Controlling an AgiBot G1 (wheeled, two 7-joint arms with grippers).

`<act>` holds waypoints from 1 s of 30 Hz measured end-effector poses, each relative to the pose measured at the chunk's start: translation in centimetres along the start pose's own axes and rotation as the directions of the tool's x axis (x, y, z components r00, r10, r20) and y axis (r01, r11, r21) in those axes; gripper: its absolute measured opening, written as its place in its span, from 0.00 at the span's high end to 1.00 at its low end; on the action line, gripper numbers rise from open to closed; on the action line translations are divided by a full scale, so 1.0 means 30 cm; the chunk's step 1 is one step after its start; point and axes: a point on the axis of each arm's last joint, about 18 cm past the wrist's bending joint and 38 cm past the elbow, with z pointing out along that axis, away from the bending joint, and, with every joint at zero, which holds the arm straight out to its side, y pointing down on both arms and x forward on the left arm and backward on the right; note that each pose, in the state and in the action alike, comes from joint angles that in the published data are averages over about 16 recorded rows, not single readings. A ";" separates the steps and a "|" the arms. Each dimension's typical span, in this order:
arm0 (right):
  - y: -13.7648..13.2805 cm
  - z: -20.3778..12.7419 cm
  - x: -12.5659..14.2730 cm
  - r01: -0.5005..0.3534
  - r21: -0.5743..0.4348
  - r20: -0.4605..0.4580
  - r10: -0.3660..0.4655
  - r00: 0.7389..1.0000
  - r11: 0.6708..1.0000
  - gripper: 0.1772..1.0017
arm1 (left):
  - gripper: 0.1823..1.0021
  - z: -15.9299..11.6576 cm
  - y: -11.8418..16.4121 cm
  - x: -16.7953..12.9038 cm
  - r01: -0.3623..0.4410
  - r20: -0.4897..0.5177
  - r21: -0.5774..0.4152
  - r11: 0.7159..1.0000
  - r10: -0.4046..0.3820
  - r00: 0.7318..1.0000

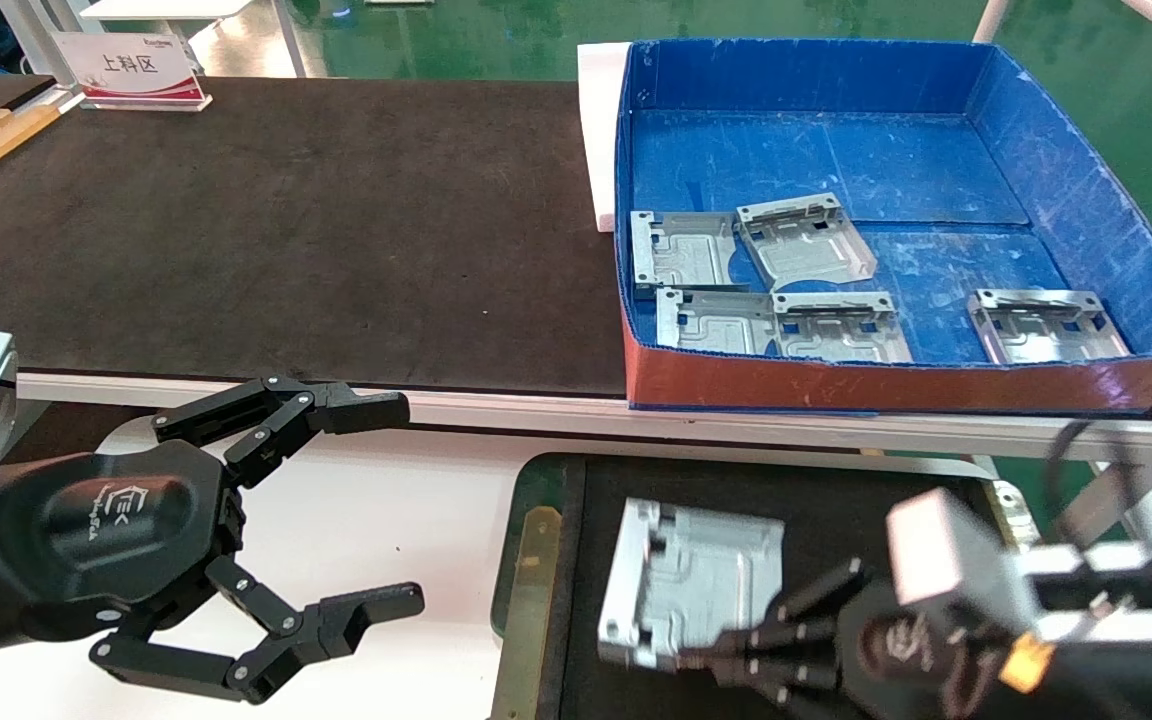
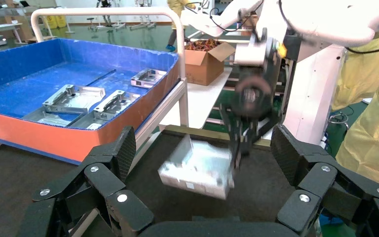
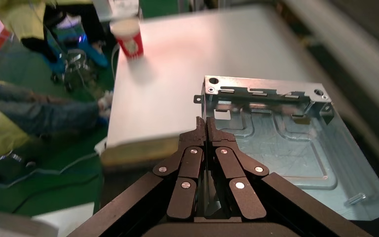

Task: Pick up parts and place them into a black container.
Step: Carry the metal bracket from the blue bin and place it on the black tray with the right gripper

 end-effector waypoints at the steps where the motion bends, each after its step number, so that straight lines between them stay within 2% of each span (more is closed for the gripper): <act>1: 0.024 0.015 0.003 0.002 -0.015 0.006 -0.002 1.000 1.000 0.98 | 0.00 0.000 0.000 0.000 0.000 0.000 0.000 1.000 0.000 1.000; 7: 0.150 0.096 0.050 0.031 -0.092 0.029 -0.029 0.999 0.995 0.98 | 0.00 0.000 0.000 0.000 0.000 0.000 0.000 1.000 0.000 1.000; 13: 0.232 0.168 0.116 0.085 -0.145 0.048 -0.079 0.996 0.986 0.98 | 0.00 0.000 0.000 0.000 0.000 0.000 0.000 1.000 0.000 1.000; 22: 0.286 0.267 0.197 0.165 -0.189 0.062 -0.156 0.986 0.968 0.98 | 0.00 0.000 0.000 0.000 0.000 0.000 0.000 1.000 0.000 1.000; 30: 0.305 0.349 0.248 0.200 -0.209 0.043 -0.196 0.980 0.957 0.98 | 0.00 0.000 0.000 0.000 0.000 0.000 0.000 1.000 0.000 1.000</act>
